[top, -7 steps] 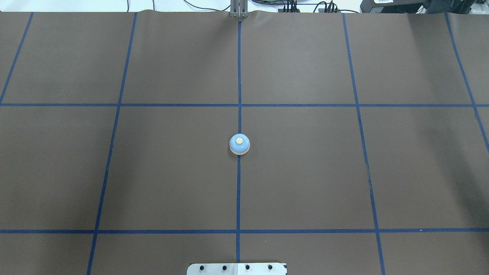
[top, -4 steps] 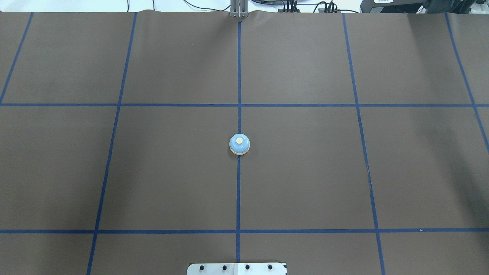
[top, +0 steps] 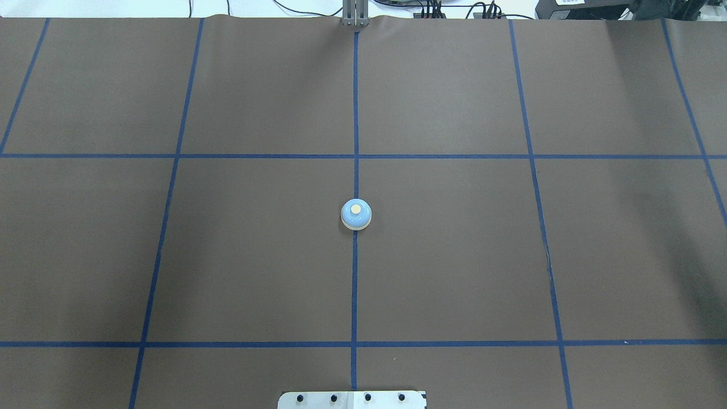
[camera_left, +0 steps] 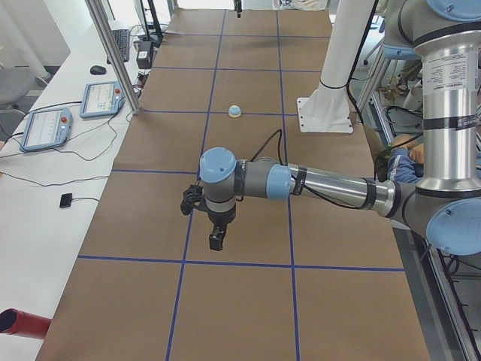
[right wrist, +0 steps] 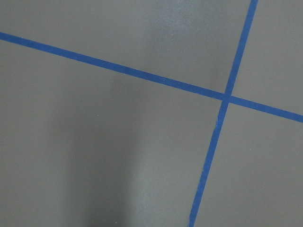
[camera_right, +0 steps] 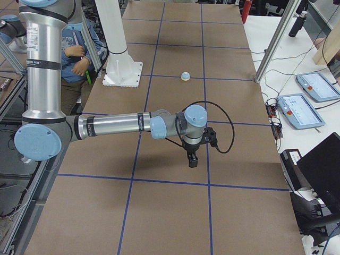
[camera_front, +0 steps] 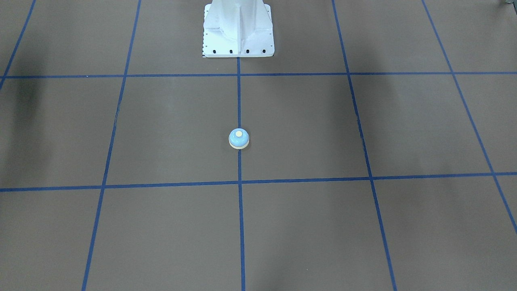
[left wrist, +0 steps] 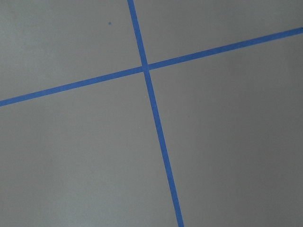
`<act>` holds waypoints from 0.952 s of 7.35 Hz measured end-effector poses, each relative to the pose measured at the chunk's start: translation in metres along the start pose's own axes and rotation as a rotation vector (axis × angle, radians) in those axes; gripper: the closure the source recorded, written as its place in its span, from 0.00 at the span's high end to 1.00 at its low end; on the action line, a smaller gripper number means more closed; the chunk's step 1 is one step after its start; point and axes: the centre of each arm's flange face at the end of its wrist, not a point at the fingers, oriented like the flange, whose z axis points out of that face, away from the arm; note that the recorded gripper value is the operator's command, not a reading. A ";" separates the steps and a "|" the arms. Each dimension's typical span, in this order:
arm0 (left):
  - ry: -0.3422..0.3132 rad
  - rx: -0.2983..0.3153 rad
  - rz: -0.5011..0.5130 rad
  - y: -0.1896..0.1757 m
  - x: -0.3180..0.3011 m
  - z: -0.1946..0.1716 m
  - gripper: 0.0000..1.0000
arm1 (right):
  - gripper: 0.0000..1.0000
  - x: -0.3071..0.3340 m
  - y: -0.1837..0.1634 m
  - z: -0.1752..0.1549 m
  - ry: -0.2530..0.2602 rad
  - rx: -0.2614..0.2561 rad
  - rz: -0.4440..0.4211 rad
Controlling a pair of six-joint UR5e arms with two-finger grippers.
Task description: Place and press bell with both arms
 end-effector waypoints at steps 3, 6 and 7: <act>0.001 0.002 0.003 -0.001 0.002 -0.001 1.00 | 1.00 0.000 -0.001 0.000 0.001 0.001 0.000; 0.001 0.006 0.013 -0.002 0.006 -0.003 1.00 | 1.00 0.004 0.001 0.005 -0.002 -0.008 0.007; 0.001 0.008 0.016 -0.002 0.007 -0.003 1.00 | 1.00 0.005 0.001 0.006 -0.002 -0.010 0.009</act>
